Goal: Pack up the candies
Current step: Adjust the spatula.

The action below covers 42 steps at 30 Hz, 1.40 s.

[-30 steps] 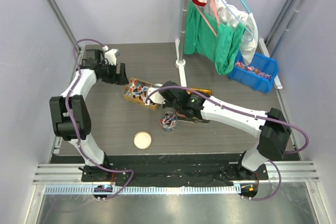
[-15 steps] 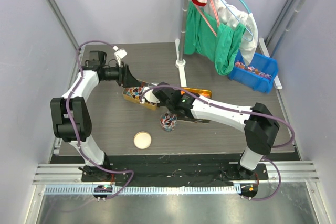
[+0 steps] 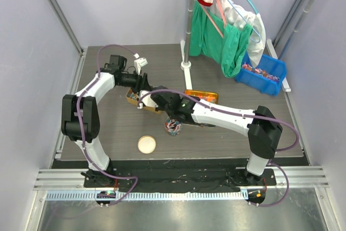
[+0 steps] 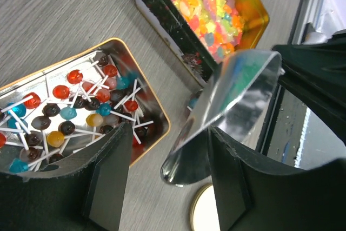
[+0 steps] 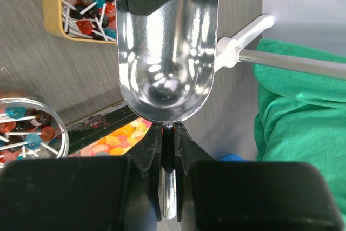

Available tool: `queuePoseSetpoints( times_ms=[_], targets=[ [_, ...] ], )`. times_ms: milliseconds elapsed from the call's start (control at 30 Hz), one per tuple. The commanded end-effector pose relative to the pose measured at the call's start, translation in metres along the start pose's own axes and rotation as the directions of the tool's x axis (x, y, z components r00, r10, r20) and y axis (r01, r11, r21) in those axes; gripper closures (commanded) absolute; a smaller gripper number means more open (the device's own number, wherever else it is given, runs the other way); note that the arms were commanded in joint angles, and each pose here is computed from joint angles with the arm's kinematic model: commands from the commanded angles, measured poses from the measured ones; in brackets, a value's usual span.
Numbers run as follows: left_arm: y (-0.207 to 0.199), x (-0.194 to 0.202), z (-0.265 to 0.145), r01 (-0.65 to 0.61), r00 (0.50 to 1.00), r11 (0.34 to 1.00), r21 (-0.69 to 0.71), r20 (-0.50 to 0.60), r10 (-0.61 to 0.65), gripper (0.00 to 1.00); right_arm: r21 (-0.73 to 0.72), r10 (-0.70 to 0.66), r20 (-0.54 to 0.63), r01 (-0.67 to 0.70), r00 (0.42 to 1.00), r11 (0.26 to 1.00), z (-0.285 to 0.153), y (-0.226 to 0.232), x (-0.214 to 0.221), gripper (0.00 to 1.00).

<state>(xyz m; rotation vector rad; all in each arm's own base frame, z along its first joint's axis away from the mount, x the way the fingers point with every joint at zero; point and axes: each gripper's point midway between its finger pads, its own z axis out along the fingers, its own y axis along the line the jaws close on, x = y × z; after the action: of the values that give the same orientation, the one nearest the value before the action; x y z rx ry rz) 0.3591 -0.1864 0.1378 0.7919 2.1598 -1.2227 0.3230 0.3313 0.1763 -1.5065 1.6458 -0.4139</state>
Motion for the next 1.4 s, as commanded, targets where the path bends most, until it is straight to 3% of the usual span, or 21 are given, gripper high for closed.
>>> queuePoseSetpoints(
  times_ms=[0, 567, 833, 1133, 1367],
  targets=[
    [0.018, -0.001, 0.004, -0.035, 0.999, 0.995, -0.092, -0.037, 0.032, 0.41, 0.074, 0.07, 0.06, -0.074, 0.996, 0.994, -0.013, -0.028, -0.022, 0.99],
    [0.031, 0.008, 0.007, -0.007, 0.998, 0.991, -0.132, -0.069, -0.002, 0.41, 0.028, 0.148, 0.122, -0.152, 0.981, 0.988, -0.044, -0.04, -0.036, 0.99],
    [0.038, -0.003, -0.004, -0.038, 0.998, 0.976, -0.214, -0.05, 0.027, 0.41, 0.042, 0.073, 0.057, -0.075, 0.996, 0.996, -0.035, -0.032, -0.02, 0.99],
    [0.082, -0.032, -0.066, -0.011, 0.994, 0.856, -0.517, 0.088, 0.065, 0.27, 0.088, 0.035, 0.029, -0.037, 0.999, 0.995, -0.044, -0.04, -0.005, 0.99],
    [0.105, -0.032, -0.095, -0.037, 0.995, 0.728, -0.685, 0.046, 0.094, 0.19, 0.092, 0.036, 0.033, -0.039, 0.999, 0.995, -0.049, -0.042, -0.003, 0.99]
  ],
)
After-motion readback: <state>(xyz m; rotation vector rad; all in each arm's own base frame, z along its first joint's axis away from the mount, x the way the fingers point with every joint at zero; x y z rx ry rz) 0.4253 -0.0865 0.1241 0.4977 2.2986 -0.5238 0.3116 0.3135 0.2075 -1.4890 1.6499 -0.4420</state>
